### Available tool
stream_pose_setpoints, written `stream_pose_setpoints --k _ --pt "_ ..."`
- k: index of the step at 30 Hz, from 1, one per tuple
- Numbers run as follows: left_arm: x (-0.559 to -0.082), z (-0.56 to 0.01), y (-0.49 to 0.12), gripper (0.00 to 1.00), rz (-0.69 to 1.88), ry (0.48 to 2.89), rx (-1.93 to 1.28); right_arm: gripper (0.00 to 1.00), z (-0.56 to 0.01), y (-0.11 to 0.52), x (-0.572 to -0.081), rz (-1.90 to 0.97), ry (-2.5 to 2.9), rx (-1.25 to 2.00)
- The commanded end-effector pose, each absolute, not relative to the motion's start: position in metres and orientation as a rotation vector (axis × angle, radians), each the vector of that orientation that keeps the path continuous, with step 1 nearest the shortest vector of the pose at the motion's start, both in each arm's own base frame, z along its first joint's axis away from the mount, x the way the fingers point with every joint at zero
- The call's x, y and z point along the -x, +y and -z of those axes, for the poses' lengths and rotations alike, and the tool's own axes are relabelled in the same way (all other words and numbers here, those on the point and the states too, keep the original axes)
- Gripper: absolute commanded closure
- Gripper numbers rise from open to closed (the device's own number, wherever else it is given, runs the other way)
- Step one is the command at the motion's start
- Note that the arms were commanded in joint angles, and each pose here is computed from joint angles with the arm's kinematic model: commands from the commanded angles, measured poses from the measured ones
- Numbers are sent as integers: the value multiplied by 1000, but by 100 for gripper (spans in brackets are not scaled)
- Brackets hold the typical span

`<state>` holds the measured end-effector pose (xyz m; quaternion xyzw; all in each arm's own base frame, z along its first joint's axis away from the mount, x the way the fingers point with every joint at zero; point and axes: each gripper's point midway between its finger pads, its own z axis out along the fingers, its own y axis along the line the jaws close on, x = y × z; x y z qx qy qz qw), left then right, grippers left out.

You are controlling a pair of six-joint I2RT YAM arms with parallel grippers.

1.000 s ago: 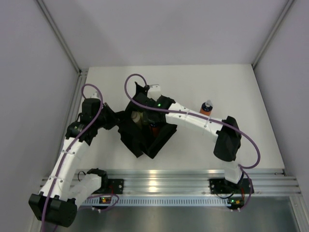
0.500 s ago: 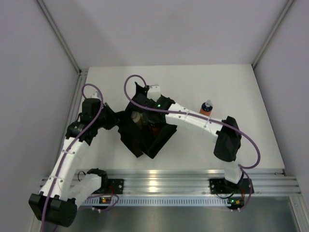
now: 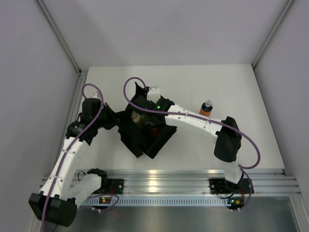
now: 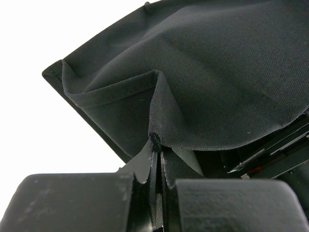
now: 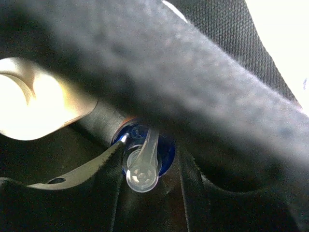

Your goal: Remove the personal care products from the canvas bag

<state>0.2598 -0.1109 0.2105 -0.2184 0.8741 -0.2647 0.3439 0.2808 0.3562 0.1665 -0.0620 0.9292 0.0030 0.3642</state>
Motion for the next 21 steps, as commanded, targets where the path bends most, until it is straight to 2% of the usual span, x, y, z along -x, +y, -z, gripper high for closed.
stream_pose_setpoints --k 1,9,10,13,21 --pt "-250 -205 -115 100 694 2330 541 56 -182 355 -274 -14 2369 177" --pt "-249 -206 -115 100 697 2324 541 76 -183 354 -274 -17 2369 181" --pt "-249 -206 -115 100 698 2324 543 86 -184 355 -274 -22 2369 182" --pt "-249 -207 -116 100 700 2321 541 100 -195 358 -275 -52 2353 187" --pt "-249 -208 -115 100 697 2318 539 100 -239 368 -281 -117 2261 243"
